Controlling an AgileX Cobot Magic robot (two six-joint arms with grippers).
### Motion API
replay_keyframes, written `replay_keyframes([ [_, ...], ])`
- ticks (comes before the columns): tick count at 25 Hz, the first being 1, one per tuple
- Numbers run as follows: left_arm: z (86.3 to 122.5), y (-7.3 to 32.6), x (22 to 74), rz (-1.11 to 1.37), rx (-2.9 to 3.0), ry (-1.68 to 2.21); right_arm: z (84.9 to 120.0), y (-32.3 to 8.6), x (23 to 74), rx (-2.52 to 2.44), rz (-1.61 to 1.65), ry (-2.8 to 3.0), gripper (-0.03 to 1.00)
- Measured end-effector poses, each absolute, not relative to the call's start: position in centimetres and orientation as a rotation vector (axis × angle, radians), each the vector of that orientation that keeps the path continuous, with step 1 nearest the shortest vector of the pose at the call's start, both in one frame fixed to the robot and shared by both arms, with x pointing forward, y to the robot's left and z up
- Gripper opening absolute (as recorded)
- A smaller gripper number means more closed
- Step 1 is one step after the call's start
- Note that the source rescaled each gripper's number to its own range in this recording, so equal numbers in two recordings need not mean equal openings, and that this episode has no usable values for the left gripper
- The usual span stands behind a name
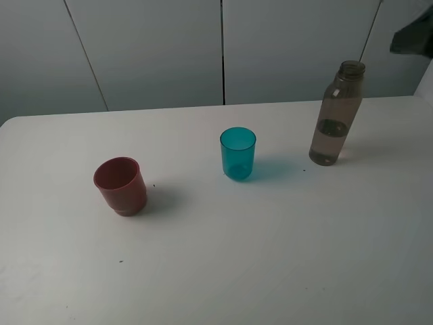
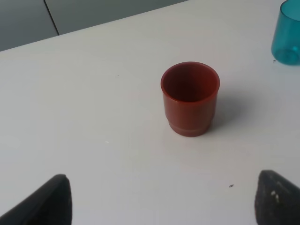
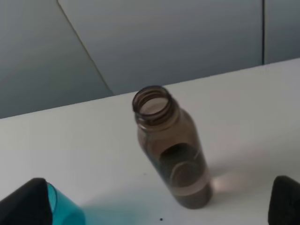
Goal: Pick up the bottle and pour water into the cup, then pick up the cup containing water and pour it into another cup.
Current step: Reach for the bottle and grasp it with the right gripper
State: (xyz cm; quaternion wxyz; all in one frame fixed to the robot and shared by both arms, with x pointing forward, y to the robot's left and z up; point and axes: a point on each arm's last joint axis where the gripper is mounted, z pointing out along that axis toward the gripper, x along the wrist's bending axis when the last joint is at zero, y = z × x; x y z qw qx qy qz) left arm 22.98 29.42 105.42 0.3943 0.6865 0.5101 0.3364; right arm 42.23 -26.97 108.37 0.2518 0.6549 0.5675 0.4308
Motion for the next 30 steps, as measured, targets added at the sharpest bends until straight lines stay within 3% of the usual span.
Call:
replay_keyframes([
  [8, 105.4, 29.4, 23.0, 0.853, 1.741, 1.294, 101.6, -26.4, 41.7, 1.531, 1.246, 1.519, 1.00],
  [30, 105.4, 29.4, 23.0, 0.853, 1.741, 1.294, 93.5, -25.9, 45.3, 1.344, 1.264, 1.450, 1.00],
])
